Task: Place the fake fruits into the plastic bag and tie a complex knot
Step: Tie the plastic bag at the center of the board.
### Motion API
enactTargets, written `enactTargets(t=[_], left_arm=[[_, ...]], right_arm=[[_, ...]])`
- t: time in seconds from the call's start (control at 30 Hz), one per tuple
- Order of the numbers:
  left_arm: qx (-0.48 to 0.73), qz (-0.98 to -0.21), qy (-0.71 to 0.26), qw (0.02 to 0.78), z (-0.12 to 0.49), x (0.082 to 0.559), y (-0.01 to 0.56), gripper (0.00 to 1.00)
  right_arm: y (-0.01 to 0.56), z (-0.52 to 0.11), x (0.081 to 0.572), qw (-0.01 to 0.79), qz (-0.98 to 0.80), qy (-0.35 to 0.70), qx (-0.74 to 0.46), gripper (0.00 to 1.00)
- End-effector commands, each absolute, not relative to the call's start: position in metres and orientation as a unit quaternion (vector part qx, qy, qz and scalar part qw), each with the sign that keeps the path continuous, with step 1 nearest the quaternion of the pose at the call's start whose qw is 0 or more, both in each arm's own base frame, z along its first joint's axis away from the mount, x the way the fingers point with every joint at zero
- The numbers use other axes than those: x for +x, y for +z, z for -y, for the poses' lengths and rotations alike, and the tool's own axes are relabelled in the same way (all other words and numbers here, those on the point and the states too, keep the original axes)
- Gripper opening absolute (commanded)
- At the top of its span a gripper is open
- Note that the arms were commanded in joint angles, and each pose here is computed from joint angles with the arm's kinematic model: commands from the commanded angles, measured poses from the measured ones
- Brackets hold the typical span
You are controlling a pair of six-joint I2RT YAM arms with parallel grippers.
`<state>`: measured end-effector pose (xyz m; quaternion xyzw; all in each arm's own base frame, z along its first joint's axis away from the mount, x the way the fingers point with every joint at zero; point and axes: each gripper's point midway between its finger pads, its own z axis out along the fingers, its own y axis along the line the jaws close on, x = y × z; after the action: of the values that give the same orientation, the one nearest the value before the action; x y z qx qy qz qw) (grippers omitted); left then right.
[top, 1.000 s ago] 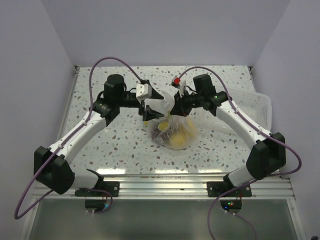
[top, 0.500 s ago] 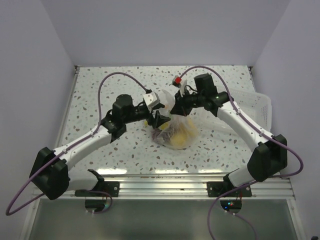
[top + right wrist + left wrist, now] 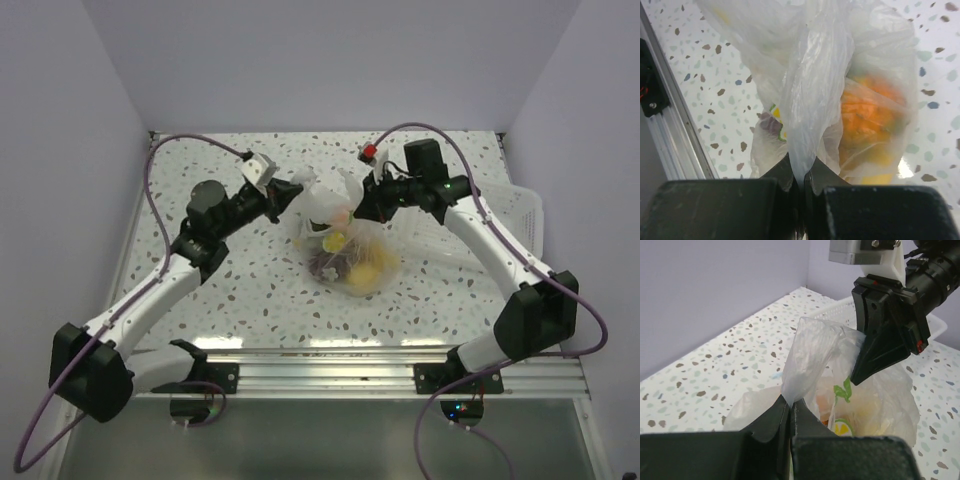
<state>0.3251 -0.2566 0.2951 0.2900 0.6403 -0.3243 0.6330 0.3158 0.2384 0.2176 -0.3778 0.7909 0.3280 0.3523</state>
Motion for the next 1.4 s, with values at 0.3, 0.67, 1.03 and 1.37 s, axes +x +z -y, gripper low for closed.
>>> enactTargets(t=[0.3,0.67,1.03,1.37], left_arm=[[0.401,-0.534,-0.429,0.608,0.263,0.271,0.354,0.0],[0.392,-0.557,-0.476,0.556,0.305,0.307,0.312,0.0],[0.316,-0.613,-0.448,0.568,0.273,0.332,0.311,0.0],[0.303,-0.658,-0.453,0.519,0.289,0.313,0.266,0.0]], right_arm=[[0.259,-0.276,0.342,0.347,-0.701,0.392,-0.485,0.0],[0.254,-0.284,0.295,0.293,-0.643,0.461,-0.538,0.05],[0.254,-0.264,0.301,0.302,-0.648,0.474,-0.514,0.0],[0.27,-0.275,0.309,0.348,-0.653,0.509,-0.441,0.0]])
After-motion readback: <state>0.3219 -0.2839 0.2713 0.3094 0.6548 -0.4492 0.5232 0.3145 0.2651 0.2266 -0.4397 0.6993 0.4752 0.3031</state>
